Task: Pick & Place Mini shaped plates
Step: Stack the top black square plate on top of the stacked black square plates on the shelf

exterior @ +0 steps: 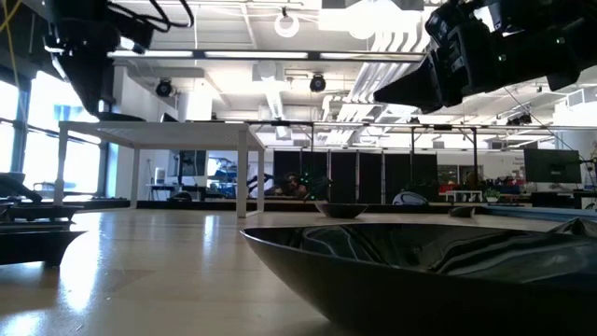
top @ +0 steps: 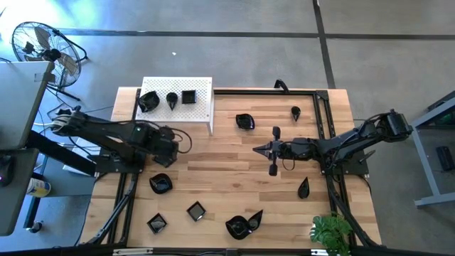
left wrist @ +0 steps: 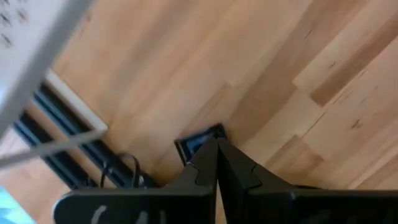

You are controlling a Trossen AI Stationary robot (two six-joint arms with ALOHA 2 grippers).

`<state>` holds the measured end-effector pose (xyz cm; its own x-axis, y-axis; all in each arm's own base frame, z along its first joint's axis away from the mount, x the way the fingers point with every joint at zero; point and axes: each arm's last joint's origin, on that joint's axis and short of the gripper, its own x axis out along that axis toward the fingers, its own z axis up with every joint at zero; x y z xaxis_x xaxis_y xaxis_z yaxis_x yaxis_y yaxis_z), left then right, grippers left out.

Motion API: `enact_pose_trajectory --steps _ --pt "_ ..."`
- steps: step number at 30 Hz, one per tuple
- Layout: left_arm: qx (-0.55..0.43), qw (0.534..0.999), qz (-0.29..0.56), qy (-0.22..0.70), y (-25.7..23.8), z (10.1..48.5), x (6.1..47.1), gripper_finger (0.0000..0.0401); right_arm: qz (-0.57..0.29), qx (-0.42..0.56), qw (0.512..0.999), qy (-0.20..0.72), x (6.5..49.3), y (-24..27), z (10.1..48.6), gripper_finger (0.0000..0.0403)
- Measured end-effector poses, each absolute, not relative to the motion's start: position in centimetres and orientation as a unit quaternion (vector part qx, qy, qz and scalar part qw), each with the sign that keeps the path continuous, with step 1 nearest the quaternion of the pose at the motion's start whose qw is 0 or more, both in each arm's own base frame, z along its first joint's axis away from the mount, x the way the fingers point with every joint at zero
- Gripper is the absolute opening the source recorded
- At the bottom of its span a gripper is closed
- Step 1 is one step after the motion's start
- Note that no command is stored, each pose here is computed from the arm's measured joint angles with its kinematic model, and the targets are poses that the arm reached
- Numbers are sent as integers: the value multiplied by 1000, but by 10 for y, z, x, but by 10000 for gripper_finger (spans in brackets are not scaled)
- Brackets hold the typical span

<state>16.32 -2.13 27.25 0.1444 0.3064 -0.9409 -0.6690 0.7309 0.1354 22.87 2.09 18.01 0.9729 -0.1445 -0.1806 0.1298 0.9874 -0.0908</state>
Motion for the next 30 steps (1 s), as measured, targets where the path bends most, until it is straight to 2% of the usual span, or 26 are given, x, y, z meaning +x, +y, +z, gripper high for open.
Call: enact_pose_trajectory --steps 7,13,21,23,30 --pt "-209 695 312 612 -29 260 174 11 -42 -36 995 88 229 23 181 0" --pt "-225 652 352 632 -33 244 189 59 -27 -34 995 90 229 23 181 0" --pt "-227 663 380 603 -30 242 183 136 -22 -30 994 101 229 24 179 0" --pt "-249 670 384 585 -28 239 175 145 -22 -28 994 102 229 24 178 0" --pt "-279 637 390 603 -28 208 163 155 -22 -29 994 100 229 24 179 0"
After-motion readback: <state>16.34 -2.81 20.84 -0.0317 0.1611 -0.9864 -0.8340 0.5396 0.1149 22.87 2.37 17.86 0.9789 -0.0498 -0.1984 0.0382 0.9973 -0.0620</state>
